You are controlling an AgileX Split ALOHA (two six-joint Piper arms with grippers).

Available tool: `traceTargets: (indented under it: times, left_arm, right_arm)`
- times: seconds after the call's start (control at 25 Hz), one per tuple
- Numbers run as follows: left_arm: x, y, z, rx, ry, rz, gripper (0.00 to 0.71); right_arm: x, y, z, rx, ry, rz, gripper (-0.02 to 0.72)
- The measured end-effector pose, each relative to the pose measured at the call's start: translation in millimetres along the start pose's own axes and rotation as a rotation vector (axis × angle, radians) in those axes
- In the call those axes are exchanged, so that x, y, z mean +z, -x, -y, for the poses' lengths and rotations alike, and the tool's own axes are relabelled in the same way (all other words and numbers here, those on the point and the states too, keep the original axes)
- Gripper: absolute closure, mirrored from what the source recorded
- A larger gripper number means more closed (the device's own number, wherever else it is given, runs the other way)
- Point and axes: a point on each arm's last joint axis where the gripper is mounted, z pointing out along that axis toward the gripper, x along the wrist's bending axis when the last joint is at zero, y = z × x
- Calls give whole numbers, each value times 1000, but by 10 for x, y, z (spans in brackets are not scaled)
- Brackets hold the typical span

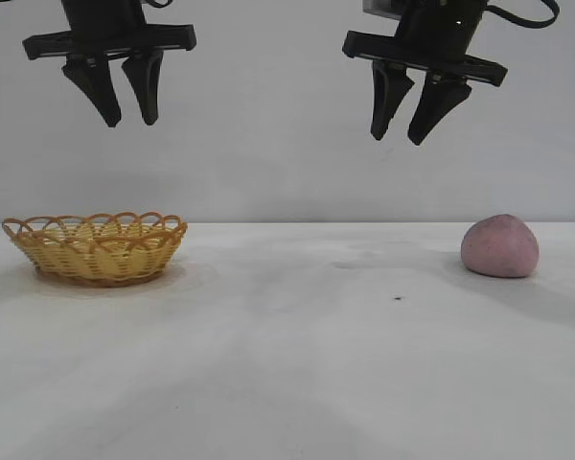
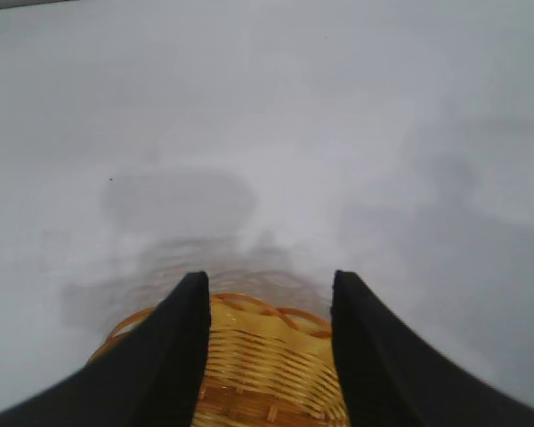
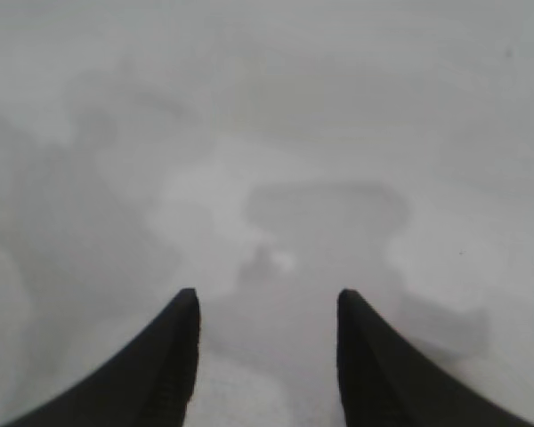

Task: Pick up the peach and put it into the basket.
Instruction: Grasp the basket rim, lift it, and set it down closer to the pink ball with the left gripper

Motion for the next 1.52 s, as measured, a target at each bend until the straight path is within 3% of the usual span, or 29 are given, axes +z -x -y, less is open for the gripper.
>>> traceTargets:
  times: [0.44, 0.6, 0.88, 1.36, 1.44, 1.52]
  left_arm:
    - [8, -16, 19, 13, -20, -18, 433]
    - [76, -178, 84, 37, -103, -94, 433]
    - [448, -602, 287, 8, -288, -99, 433]
    - [923, -669, 515, -5, -390, -85, 433]
    - [935, -665, 522, -7, -393, -68, 589]
    - [926, -632, 506, -29, -380, -36, 627]
  right_arm:
    - [0, 0, 0, 2, 0, 0, 368]
    - [0, 0, 2, 2, -2, 0, 368]
    - [0, -1, 8, 2, -9, -1, 368]
    - [0, -2, 16, 2, -17, -2, 368]
    - [0, -2, 17, 2, -19, -2, 368]
    - [0, -2, 17, 2, -19, -2, 368]
